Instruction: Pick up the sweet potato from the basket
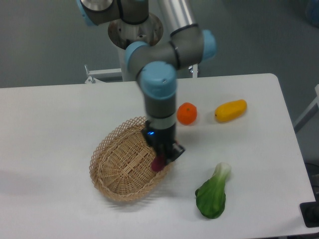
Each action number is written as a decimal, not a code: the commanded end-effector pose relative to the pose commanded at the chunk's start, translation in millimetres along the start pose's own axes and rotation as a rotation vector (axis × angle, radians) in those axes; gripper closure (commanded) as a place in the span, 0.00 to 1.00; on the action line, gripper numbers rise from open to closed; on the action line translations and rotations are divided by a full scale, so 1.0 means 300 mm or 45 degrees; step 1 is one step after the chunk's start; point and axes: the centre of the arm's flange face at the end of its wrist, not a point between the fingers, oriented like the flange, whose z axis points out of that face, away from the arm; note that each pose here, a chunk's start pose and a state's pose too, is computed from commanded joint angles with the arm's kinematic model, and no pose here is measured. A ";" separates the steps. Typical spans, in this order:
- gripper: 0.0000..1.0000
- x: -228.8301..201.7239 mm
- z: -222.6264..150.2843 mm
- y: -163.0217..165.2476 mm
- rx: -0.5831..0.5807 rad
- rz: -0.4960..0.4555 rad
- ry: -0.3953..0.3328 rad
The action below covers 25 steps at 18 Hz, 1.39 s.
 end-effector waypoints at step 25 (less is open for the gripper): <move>0.74 -0.116 -0.096 0.257 -0.019 0.058 0.019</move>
